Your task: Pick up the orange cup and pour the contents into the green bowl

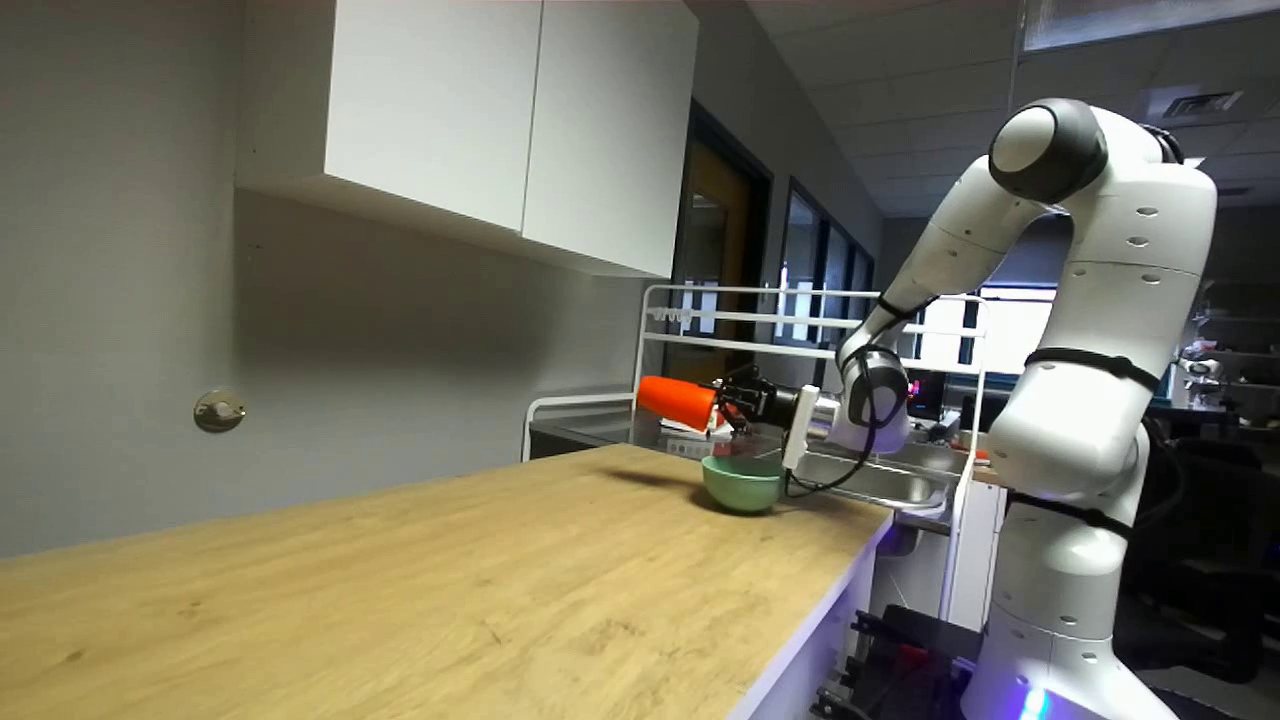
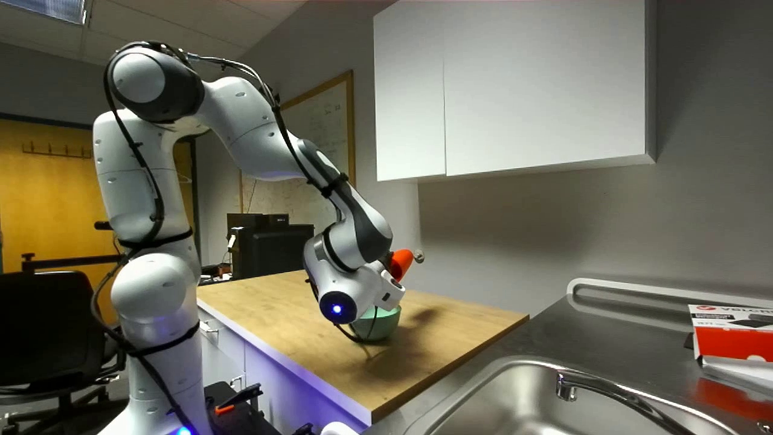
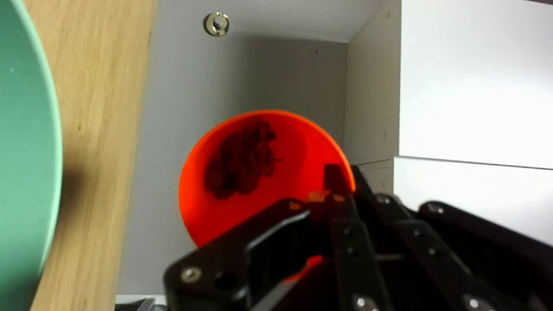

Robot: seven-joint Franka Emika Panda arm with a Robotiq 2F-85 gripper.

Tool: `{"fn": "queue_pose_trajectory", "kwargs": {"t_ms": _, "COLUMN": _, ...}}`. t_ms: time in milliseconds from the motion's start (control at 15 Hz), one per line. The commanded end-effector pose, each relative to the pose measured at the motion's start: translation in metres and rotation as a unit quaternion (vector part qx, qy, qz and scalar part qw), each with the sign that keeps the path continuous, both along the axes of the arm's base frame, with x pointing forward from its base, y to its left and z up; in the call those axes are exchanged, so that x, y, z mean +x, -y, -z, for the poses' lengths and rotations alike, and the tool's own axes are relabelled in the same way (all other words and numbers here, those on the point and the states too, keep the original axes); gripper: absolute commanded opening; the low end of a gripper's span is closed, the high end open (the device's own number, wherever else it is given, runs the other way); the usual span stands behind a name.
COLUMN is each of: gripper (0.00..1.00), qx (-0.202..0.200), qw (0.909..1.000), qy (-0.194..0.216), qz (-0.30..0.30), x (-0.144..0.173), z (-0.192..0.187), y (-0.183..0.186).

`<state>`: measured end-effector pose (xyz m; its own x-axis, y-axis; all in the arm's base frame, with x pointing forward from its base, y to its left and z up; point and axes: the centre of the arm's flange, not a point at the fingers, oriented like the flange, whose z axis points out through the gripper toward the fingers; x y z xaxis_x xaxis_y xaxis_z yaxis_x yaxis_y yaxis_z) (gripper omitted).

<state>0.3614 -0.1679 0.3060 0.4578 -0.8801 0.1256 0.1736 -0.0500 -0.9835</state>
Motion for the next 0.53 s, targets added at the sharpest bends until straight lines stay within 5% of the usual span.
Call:
{"fn": "queue_pose_trajectory", "kwargs": {"t_ms": 0, "gripper": 0.02, "qx": 0.004, "qw": 0.9985, "qy": 0.052, "qz": 0.016, "x": -0.003, "z": 0.011, "y": 0.003}}
{"fn": "queue_pose_trajectory", "kwargs": {"t_ms": 467, "gripper": 0.02, "qx": 0.009, "qw": 0.9925, "qy": 0.113, "qz": 0.045, "x": -0.014, "z": 0.029, "y": 0.004}}
